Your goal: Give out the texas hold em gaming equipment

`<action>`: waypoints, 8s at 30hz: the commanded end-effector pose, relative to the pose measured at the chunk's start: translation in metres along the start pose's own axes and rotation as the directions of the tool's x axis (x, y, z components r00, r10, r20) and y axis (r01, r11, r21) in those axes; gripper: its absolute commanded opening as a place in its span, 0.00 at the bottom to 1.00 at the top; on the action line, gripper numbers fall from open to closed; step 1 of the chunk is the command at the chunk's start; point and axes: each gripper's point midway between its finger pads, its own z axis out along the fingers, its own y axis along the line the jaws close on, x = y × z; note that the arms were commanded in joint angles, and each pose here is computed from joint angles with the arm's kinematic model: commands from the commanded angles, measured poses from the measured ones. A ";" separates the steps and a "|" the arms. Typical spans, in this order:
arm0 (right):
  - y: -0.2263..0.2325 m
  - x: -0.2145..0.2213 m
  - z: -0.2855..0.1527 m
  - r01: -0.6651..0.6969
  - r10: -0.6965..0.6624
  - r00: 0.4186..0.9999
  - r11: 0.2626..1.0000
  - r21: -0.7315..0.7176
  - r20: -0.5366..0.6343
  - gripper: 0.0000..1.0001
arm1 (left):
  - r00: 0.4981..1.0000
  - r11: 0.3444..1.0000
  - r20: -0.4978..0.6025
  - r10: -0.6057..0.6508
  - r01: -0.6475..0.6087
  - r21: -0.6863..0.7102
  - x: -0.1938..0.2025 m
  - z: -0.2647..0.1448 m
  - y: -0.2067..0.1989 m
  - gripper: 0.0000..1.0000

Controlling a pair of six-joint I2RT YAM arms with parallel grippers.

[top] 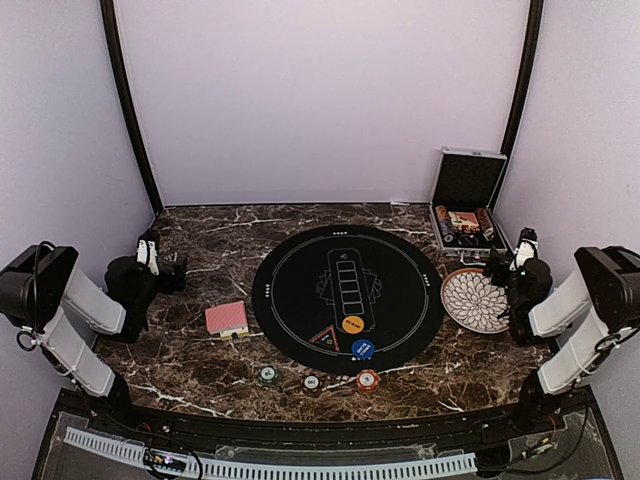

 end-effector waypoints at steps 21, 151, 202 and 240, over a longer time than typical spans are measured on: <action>0.000 -0.043 0.018 -0.071 0.091 0.986 0.987 0.145 -0.136 0.99 | 0.927 0.990 -0.356 0.119 -0.082 0.117 -0.014 0.028 -0.002 0.99; 0.454 0.059 -0.176 0.034 -0.615 0.688 0.558 -0.829 -0.386 0.76 | 0.814 0.917 -0.519 0.260 -0.039 0.398 -0.061 -0.087 -0.035 0.99; 0.364 0.140 -0.156 0.091 -0.592 0.565 0.737 -0.670 -0.575 0.39 | 0.815 0.907 -0.519 0.256 -0.017 0.420 -0.062 -0.096 -0.041 0.99; 0.428 0.118 0.034 0.009 -0.369 0.684 0.867 -0.498 -0.630 0.38 | 0.783 0.896 -0.557 0.279 -0.003 0.444 -0.052 -0.105 -0.043 0.99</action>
